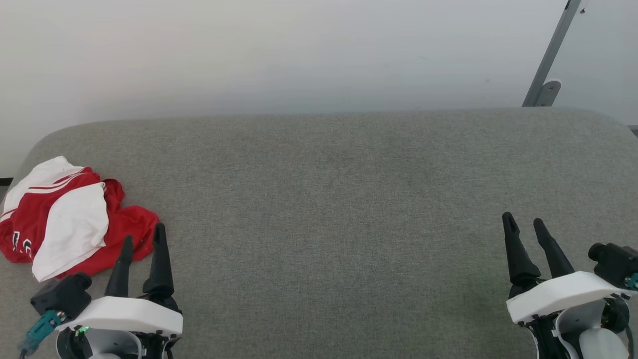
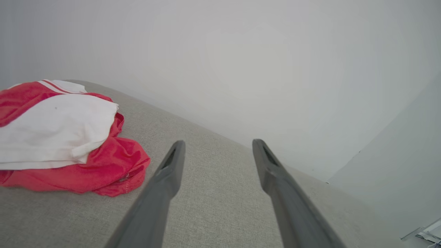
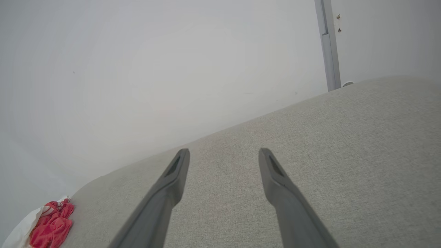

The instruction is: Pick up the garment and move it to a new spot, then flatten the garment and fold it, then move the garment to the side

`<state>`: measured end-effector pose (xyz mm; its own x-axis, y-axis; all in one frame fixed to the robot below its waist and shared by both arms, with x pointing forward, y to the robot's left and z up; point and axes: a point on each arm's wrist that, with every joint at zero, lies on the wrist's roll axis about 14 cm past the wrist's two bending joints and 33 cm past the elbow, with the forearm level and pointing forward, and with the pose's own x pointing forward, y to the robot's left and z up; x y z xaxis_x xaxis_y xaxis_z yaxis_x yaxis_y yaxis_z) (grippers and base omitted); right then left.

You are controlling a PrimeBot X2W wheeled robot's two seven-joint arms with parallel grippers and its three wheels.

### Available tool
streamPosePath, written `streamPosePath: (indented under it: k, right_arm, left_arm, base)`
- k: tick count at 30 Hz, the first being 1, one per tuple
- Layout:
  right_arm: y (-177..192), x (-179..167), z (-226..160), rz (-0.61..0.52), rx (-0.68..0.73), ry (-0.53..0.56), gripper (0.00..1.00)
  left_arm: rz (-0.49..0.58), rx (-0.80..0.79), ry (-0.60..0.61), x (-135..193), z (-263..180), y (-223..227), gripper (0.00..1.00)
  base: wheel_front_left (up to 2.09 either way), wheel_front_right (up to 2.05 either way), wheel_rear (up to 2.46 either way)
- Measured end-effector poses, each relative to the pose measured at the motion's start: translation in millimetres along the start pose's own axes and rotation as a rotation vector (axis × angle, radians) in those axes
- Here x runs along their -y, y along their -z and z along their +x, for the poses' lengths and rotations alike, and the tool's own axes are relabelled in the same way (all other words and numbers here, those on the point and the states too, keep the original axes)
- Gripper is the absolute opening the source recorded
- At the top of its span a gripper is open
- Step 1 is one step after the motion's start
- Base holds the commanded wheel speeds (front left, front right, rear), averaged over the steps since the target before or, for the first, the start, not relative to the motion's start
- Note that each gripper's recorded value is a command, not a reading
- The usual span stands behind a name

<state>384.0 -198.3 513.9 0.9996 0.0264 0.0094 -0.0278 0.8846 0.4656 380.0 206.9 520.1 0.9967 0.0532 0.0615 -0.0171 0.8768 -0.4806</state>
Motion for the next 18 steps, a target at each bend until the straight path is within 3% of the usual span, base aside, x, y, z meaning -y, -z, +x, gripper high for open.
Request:
streamPosePath:
  k: [18]
  right_arm:
    - [-7.4, -2.2, 0.8, -0.158, 0.025, -0.015, 1.0]
  left_arm:
    - [0.159, 0.044, 0.05, 7.7, 0.0, -7.8, 1.0]
  base:
    - [0.0, 0.0, 0.0]
